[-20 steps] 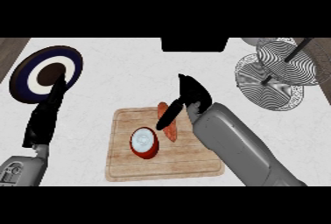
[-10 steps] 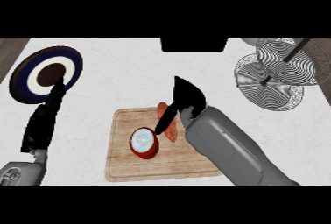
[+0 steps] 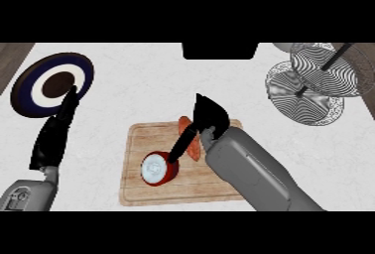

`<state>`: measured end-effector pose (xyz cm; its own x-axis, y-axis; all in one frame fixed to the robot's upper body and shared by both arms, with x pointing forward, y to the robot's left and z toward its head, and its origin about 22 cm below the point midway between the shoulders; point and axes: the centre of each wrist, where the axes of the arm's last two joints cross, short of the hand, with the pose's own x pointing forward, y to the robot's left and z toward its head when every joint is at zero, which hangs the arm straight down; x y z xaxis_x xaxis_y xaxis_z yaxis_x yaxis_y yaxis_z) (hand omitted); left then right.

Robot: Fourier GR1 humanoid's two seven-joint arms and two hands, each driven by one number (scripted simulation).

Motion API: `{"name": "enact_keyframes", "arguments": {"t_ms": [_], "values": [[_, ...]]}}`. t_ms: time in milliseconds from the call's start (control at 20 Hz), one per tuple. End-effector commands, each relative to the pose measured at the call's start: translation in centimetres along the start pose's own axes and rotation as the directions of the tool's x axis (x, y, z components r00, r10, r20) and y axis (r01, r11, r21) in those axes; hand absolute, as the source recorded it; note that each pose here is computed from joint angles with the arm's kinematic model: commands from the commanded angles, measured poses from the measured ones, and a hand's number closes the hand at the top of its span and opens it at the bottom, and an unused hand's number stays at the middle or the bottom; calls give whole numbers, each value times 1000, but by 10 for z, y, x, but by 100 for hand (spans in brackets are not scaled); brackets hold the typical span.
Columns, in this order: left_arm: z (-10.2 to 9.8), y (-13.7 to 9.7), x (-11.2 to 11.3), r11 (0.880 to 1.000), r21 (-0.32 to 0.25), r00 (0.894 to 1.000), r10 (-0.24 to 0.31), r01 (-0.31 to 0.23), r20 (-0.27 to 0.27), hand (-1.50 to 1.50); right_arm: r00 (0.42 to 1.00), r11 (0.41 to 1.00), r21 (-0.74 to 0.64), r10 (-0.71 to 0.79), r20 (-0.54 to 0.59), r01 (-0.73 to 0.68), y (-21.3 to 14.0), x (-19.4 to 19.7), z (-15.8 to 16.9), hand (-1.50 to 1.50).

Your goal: Pick the sweet potato from the cutting board and place it in the tiered basket

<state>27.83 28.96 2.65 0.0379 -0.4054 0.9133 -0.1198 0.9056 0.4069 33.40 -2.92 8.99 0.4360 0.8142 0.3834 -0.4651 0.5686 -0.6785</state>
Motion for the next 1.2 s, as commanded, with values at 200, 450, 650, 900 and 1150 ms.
{"name": "enact_keyframes", "arguments": {"t_ms": [200, 450, 650, 900, 1150], "values": [[-2, -6, 7, 1000, 2, 1000, -2, 2, 2, 0, 981, 1000, 1, 4, -194, -4, 14, -1, -2, -150], [-3, 16, -11, 1000, -19, 1000, 2, -2, -2, 0, 983, 1000, 31, 0, -184, 6, 21, -3, -14, -150], [-11, -5, 1, 1000, 2, 1000, -15, 15, 5, 0, 982, 998, 55, 0, -187, 11, 22, -12, -27, -150], [0, 1, 12, 1000, -21, 1000, -4, 4, 12, 0, 981, 997, 67, -26, -193, 39, 32, -18, -41, -150], [-15, 12, 0, 1000, -14, 1000, -19, 19, 14, 0, 981, 988, 149, -11, -196, 41, 38, -21, -51, 150]]}}
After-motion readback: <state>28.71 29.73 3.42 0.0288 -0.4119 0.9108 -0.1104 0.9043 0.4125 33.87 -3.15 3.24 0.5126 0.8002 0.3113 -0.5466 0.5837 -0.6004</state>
